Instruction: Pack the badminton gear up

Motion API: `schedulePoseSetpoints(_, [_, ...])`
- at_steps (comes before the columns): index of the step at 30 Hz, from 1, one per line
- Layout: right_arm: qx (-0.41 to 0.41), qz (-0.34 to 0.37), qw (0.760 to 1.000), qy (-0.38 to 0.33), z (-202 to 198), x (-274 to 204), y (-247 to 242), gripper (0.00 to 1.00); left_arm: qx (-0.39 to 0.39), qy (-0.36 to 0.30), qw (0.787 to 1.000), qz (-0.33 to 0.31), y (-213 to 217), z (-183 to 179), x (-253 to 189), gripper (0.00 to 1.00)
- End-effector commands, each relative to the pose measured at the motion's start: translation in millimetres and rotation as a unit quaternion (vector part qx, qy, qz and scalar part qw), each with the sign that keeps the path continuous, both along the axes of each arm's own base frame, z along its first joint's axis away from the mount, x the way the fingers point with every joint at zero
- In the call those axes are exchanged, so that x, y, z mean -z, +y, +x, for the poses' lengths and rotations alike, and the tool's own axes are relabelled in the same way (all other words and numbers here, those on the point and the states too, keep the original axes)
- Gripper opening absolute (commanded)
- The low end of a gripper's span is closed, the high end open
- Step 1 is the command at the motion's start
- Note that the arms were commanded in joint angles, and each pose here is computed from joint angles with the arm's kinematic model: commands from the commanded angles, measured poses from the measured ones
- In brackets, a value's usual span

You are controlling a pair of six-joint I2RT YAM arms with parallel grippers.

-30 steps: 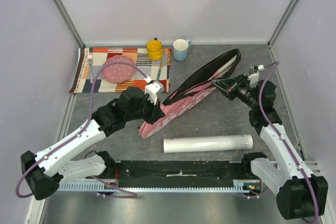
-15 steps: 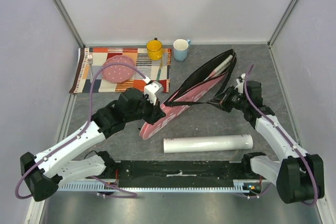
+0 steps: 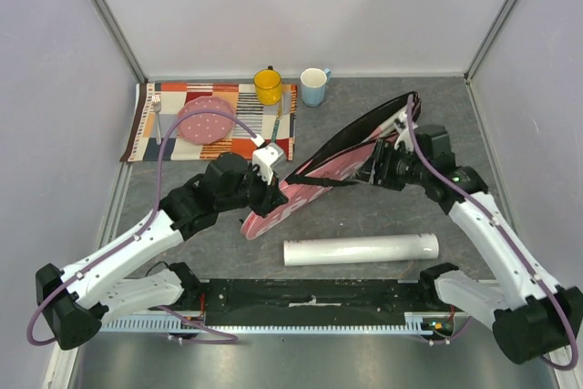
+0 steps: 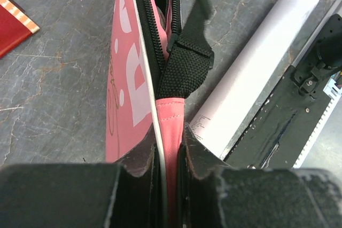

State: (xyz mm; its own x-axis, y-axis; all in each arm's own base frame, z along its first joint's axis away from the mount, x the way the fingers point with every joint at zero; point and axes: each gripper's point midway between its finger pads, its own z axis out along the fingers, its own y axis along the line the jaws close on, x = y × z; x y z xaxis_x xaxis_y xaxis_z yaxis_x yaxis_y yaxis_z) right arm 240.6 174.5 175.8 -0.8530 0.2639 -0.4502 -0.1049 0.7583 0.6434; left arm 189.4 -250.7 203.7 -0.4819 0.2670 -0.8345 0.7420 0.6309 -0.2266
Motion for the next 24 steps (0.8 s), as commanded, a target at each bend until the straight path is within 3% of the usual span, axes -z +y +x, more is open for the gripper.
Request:
schedulePoseSetpoints(1, [-0.021,-0.038,0.998,-0.042,-15,-45,-13,0.67,-0.002,-0.014,0.999,0.032,6,7,8,0.02])
schedulePoseSetpoints(7, [-0.034,0.005,0.99,-0.138,-6,-113,-3,0.8,-0.002,-0.012,1.0,0.029,8,4,5,0.02])
schedulePoseSetpoints(11, [-0.085,0.11,0.973,-0.187,12,-122,43,0.55,-0.004,-0.013,0.999,0.029,9,4,7,0.02])
schedulePoseSetpoints(15, [-0.119,0.084,0.971,-0.188,24,-100,75,0.47,0.007,-0.005,0.999,0.035,7,2,10,0.02])
schedulePoseSetpoints(16, [-0.14,0.087,0.967,-0.195,18,-100,90,0.47,0.007,-0.003,0.999,0.038,7,2,11,0.02])
schedulePoseSetpoints(20, [-0.183,0.096,0.953,-0.22,10,-97,116,0.66,0.004,0.005,0.999,0.049,7,4,16,0.02])
schedulePoseSetpoints(24, [-0.229,0.107,0.942,-0.22,-3,-81,129,0.71,0.005,0.007,0.999,0.049,5,5,16,0.02])
